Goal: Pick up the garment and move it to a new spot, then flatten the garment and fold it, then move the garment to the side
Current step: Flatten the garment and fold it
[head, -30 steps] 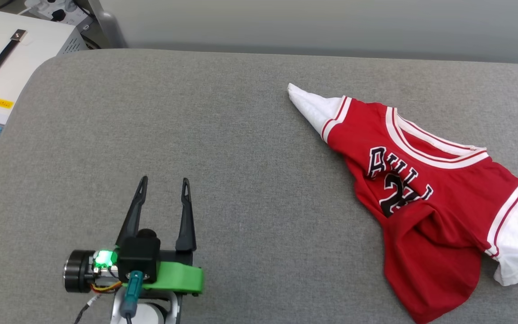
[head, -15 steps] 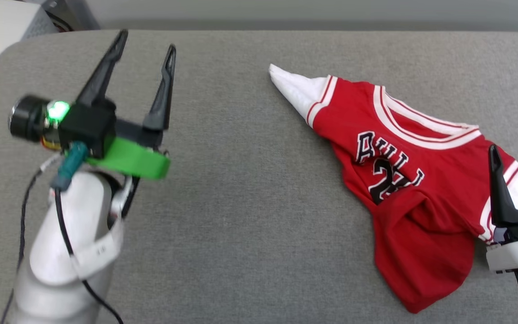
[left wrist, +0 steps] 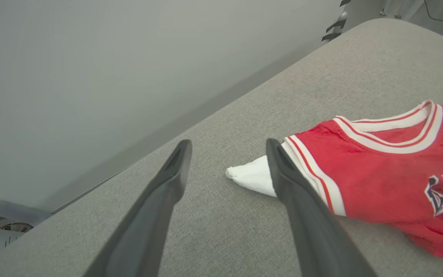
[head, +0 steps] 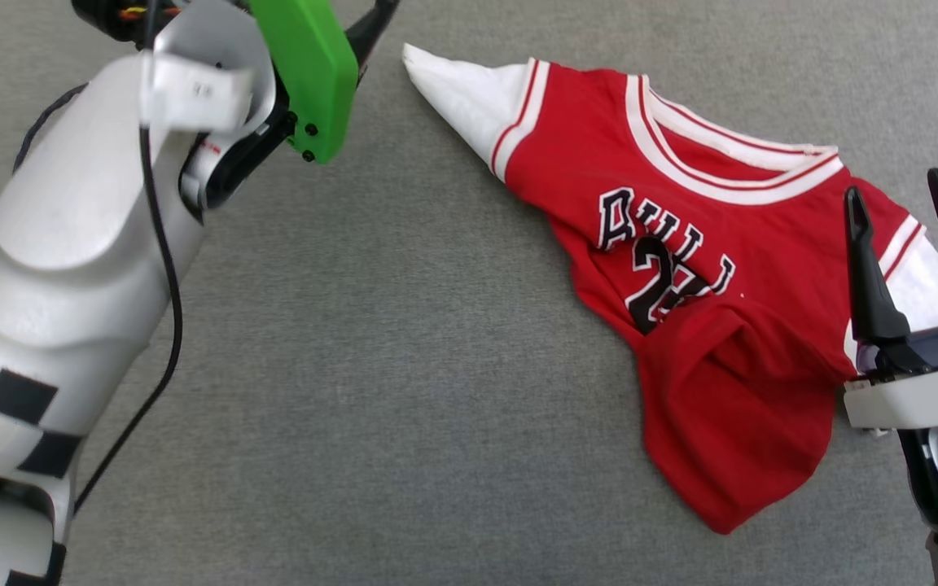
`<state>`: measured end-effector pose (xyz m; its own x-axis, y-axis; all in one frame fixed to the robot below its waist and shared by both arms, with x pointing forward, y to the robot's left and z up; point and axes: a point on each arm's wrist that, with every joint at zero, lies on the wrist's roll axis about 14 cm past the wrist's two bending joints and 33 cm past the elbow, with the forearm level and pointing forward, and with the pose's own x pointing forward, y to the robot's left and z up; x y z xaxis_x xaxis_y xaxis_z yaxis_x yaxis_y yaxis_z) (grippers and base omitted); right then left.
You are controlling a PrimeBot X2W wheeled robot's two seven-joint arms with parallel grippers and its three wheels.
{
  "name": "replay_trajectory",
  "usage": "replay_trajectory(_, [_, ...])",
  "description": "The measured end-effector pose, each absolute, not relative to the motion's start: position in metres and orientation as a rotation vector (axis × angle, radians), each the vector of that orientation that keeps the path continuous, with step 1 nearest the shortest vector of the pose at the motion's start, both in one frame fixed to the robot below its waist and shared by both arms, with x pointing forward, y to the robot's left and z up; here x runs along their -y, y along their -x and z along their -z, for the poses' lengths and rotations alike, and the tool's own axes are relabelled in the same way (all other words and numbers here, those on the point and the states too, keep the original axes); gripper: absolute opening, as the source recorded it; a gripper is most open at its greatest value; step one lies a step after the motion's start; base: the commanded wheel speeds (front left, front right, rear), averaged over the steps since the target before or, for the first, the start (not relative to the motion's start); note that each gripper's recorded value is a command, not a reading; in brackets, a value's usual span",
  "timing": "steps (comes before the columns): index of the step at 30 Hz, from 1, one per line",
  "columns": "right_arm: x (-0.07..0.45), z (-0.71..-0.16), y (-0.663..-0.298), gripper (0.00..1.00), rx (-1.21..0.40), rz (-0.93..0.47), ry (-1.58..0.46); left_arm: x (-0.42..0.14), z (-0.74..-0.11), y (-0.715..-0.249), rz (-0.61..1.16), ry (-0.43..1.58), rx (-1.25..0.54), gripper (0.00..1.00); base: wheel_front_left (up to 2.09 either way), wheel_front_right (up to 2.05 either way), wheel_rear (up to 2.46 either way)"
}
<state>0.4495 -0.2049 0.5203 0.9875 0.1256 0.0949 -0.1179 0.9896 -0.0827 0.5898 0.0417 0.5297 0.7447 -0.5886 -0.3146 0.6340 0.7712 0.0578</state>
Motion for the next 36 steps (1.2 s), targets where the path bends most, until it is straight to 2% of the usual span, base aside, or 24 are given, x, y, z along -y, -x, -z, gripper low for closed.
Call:
replay_trajectory(4, [0.207,-0.508,-0.457,1.0,0.083,-0.12,0.083,-0.032,-0.481,-0.594,0.717,-0.226,-0.549,1.0,0.0,0.0,0.0])
replay_trajectory(7, [0.209,-0.499,-0.463,1.0,0.07,-0.117,0.089,-0.026,-0.454,-0.597,0.741,-0.272,-0.672,1.0,0.0,0.0,0.0])
replay_trajectory(17, [0.221,-0.466,-0.472,1.0,0.006,-0.092,0.112,-0.011,-0.37,-0.599,0.802,-0.377,-0.882,1.0,0.0,0.0,0.0])
replay_trajectory(23, [0.229,-0.455,-0.47,1.0,-0.022,-0.073,0.126,-0.006,-0.356,-0.602,0.842,-0.469,-0.909,1.0,0.0,0.0,0.0])
replay_trajectory(25, [0.231,-0.455,-0.469,1.0,-0.026,-0.068,0.129,-0.006,-0.356,-0.601,0.851,-0.464,-0.906,0.0,0.0,0.0,0.0])
replay_trajectory(29, [0.232,-0.461,-0.468,1.0,-0.008,-0.063,0.129,0.001,-0.363,-0.597,0.881,-0.44,-0.832,0.0,0.0,0.0,0.0])
replay_trajectory(36, [0.238,-0.477,-0.457,1.0,0.022,-0.037,0.127,-0.004,-0.398,-0.592,0.891,-0.355,-0.559,0.0,0.0,0.0,0.0])
